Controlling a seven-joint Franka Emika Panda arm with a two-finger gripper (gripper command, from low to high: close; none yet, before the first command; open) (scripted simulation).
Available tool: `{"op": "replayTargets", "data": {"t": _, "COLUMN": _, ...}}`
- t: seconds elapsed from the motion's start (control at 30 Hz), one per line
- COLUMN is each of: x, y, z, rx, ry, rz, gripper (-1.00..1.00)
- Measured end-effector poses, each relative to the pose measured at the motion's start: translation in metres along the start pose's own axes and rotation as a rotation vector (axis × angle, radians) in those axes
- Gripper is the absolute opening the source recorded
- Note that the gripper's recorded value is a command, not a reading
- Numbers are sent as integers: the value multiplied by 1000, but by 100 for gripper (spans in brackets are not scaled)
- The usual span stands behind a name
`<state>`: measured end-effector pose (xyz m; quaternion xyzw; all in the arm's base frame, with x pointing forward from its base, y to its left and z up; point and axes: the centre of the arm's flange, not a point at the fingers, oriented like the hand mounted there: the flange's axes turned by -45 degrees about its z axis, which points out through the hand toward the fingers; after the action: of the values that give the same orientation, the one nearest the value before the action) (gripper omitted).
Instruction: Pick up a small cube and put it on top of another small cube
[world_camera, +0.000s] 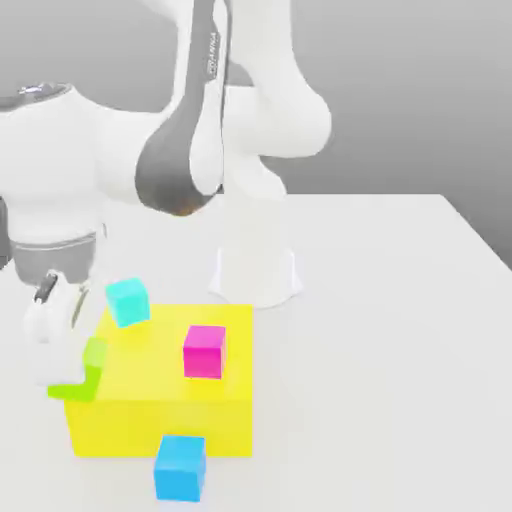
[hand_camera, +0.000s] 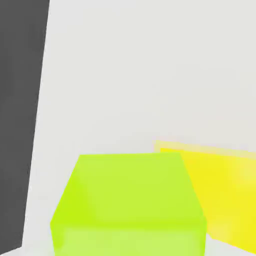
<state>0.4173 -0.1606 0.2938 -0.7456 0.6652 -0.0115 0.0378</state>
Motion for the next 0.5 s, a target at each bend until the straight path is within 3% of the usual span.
{"op": "replayTargets", "data": {"t": 0.33, "x": -100, "y": 38, "z": -51, "rx": -54, "ry": 24, "rz": 54, "gripper": -100}}
{"op": "replayTargets", "data": {"t": 0.5, "x": -101, "y": 47, "z": -9, "rx": -68, "ry": 38, "rz": 100, "gripper": -100}}
